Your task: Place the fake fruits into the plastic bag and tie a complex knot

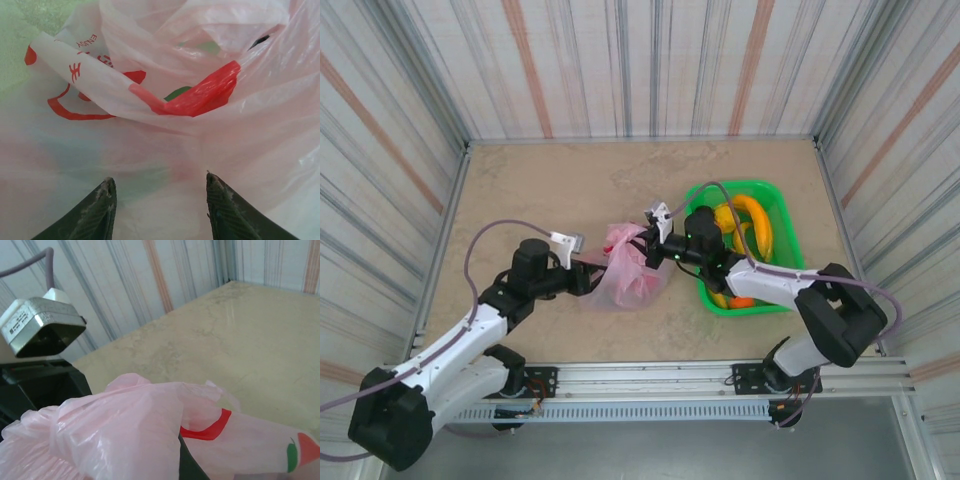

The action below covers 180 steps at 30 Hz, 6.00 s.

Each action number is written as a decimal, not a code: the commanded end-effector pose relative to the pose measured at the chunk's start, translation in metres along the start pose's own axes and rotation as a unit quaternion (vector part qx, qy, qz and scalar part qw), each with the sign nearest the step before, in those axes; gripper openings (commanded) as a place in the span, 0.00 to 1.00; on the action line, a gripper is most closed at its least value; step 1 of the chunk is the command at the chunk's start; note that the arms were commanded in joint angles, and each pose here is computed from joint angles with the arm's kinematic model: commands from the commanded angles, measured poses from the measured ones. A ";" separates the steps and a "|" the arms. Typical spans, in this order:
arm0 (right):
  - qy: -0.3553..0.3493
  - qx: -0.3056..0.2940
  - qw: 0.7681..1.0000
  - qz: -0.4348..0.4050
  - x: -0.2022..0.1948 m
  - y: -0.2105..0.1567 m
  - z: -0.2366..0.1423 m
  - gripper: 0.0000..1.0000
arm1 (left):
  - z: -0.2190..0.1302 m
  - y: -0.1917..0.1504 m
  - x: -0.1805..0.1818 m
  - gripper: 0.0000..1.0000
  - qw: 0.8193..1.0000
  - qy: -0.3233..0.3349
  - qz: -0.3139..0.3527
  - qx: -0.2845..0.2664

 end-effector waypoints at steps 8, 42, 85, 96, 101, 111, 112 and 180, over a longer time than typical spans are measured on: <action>0.058 -0.051 0.996 0.034 0.015 0.004 0.017 0.00 | 0.005 0.007 -0.007 0.51 0.999 -0.009 0.007 -0.040; 0.048 -0.010 0.999 -0.008 0.022 0.003 0.010 0.00 | -0.018 0.078 -0.014 0.70 0.949 -0.101 -0.298 -0.018; 0.065 0.002 0.998 -0.020 0.028 0.008 0.007 0.00 | -0.006 0.091 -0.010 0.56 0.951 -0.074 -0.298 -0.023; 0.060 0.002 0.998 -0.017 0.029 0.010 0.007 0.00 | 0.002 0.093 -0.016 0.10 0.956 -0.080 -0.281 -0.013; 0.059 0.007 0.998 -0.012 0.030 0.015 0.004 0.01 | 0.004 0.090 -0.017 0.00 0.955 -0.083 -0.284 -0.006; 0.022 0.020 0.999 0.040 0.027 0.045 -0.017 0.51 | 0.005 0.088 -0.025 0.00 0.954 -0.095 -0.283 0.000; 0.019 0.025 0.998 0.052 0.028 0.048 -0.021 0.55 | 0.004 0.088 -0.026 0.00 0.954 -0.097 -0.283 0.001; -0.151 0.202 0.951 0.178 0.008 0.002 -0.103 0.01 | -0.011 0.090 -0.014 0.00 0.962 -0.062 -0.264 -0.019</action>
Point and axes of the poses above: each hand's point on the last joint's axis, 136 mm out from that joint toward the fingers, its own z axis out along the fingers, its own x axis along the line the jaws close on, y = z × x, the point moved 7 cm from there along -z, back along the fingers, and after that the axes turned 1 degree about -z, right-handed, at the moved point
